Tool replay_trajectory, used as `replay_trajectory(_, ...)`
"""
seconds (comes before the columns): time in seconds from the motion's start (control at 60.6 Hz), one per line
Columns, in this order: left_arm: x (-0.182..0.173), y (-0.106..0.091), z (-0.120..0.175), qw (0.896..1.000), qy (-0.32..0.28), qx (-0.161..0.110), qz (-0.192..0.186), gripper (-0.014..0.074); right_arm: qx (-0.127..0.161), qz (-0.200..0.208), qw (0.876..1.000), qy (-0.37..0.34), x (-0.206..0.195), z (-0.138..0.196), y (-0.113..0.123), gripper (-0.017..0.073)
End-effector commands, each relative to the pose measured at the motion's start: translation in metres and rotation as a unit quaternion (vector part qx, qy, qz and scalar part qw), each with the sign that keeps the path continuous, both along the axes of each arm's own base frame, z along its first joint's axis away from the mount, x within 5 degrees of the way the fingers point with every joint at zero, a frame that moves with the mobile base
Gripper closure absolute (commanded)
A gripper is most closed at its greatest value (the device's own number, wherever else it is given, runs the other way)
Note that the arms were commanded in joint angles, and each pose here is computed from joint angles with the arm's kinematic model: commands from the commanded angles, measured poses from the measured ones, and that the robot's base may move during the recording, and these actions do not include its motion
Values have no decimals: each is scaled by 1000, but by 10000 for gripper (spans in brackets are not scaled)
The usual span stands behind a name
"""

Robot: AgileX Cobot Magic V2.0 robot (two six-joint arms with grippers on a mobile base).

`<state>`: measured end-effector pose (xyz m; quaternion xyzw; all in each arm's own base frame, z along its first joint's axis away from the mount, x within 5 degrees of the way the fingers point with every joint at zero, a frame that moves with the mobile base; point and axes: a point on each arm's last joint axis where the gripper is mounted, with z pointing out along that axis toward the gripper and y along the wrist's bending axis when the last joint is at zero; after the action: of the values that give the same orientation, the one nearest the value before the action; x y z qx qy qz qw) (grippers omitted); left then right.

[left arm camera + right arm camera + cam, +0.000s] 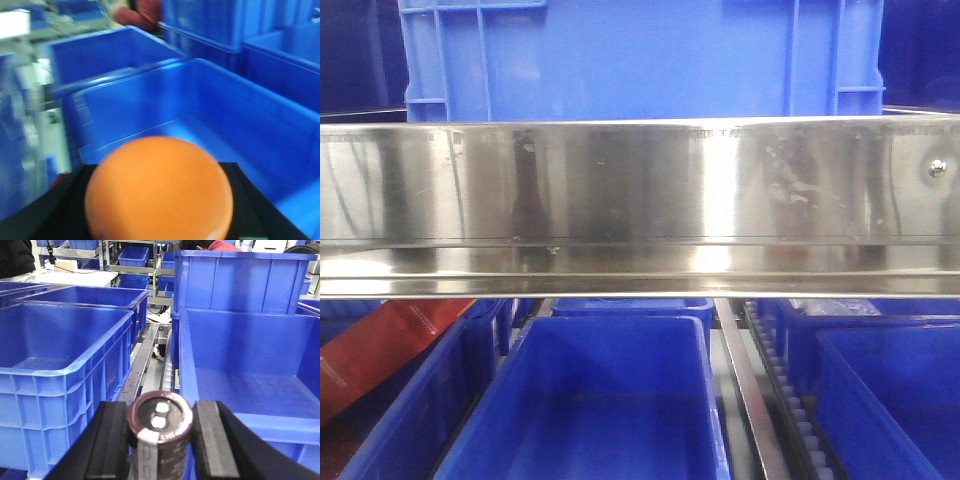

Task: Place cylindrical capacitor in blue bin on shelf
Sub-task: 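Reach the left gripper into a blue bin and release the orange cylinder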

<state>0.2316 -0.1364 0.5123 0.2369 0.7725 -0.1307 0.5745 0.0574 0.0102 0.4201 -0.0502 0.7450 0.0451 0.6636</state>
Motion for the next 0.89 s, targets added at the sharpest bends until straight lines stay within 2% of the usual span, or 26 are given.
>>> replay_trajectory(0.0, 27, -26, -7, 1000, 12, 5, -15, 704, 0, -2, 1000, -21, -1, 4, 0, 691)
replay_trajectory(0.182, 81, -67, -43, 998, 56, 25, -24, 704, 0, -2, 1000, -21, -1, 4, 0, 691)
replay_trajectory(0.363, 112, -87, -85, 993, 102, 53, -24, 674, 0, -2, 1000, -21, -1, 4, 0, 691)
replay_trajectory(0.446, 118, -91, -98, 990, 120, 64, -24, 576, 0, -2, 1000, -21, -1, 4, 0, 691)
replay_trajectory(0.528, 120, -93, -103, 989, 131, 65, -25, 436, 0, -2, 1000, -21, -1, 4, 0, 691)
replay_trajectory(0.628, 120, -94, -103, 989, 132, 63, -26, 227, 0, -2, 1000, -21, -1, 4, 0, 691)
replay_trajectory(0.71, 120, -93, -102, 989, 132, 63, -26, 107, 0, -2, 1000, -21, -1, 4, 0, 691)
replay_trajectory(0.793, 117, -91, -99, 989, 134, 63, -27, 43, 1, -2, 1000, -23, -1, 5, 0, 691)
replay_trajectory(0.875, 111, -88, -91, 989, 131, 59, -28, 48, 1, -2, 1000, -24, -1, 5, 0, 691)
